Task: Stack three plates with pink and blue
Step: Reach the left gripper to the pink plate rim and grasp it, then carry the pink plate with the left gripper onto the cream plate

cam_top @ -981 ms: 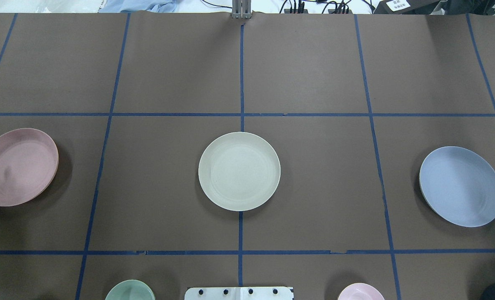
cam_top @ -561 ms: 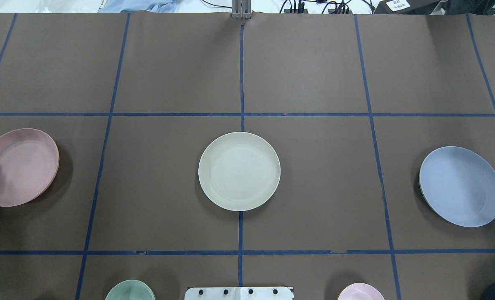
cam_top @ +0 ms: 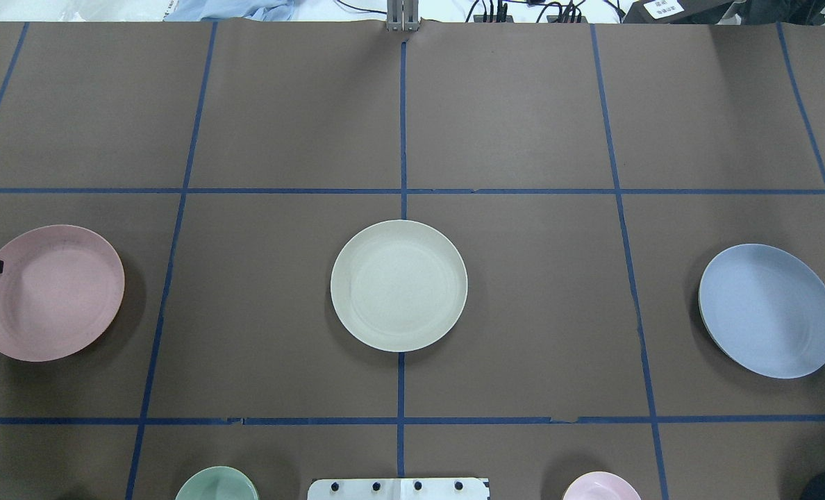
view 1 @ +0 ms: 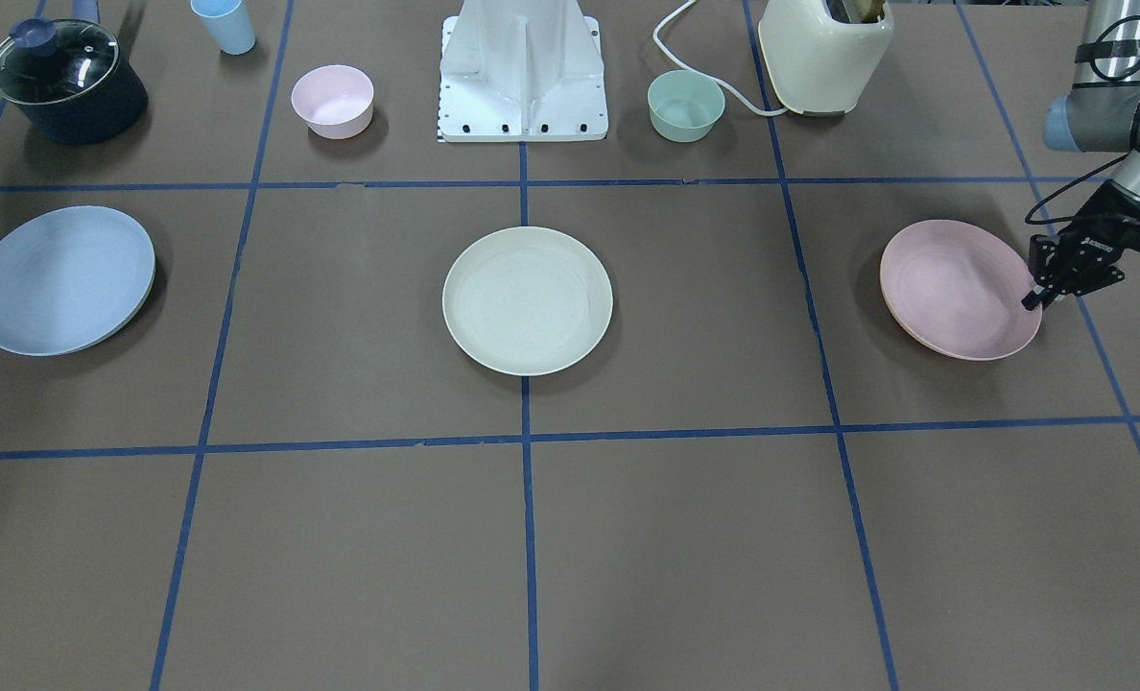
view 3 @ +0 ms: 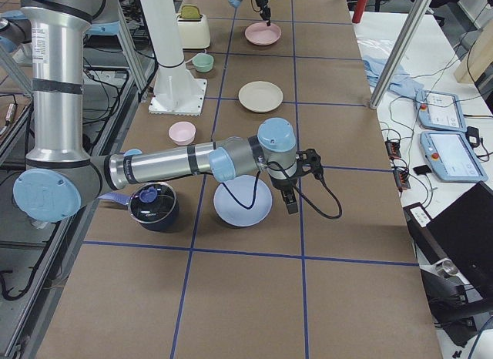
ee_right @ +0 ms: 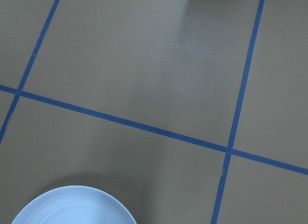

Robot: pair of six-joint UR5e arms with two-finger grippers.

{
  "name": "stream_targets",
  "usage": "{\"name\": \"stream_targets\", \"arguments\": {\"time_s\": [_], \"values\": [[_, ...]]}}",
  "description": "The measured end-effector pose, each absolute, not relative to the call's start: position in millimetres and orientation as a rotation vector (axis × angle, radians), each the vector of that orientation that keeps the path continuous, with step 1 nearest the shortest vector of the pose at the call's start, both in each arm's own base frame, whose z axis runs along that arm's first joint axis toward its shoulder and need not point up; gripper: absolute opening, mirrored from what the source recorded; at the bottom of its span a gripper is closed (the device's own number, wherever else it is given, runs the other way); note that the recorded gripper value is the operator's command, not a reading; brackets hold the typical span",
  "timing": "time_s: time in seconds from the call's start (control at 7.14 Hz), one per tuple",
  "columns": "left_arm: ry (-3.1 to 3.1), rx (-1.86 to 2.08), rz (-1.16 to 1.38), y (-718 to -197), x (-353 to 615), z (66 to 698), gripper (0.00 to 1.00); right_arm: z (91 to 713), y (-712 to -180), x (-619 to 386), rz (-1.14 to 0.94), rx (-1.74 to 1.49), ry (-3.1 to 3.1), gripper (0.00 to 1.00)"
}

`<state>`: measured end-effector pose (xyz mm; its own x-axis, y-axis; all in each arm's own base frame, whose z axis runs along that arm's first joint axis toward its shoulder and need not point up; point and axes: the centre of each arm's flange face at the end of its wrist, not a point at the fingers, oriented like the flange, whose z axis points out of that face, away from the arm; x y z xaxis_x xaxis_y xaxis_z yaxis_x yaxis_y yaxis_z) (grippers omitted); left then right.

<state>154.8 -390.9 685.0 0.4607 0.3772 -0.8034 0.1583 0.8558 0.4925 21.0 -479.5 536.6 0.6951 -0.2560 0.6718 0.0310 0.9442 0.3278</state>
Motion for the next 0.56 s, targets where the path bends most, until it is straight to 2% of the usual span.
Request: {"name": "stream_targets", "arguments": {"time_s": [0.28,0.56], "values": [[1.138,0.529,0.171,-416.2,171.4,620.9,0.00,536.4,-479.4,20.9,-0.163,0.303,-0.791,1.00],[1.161,0.484,0.117,-448.9,194.4,509.2,0.00,536.7,-479.4,20.7,-0.162,0.302,-0.792,1.00]]}}
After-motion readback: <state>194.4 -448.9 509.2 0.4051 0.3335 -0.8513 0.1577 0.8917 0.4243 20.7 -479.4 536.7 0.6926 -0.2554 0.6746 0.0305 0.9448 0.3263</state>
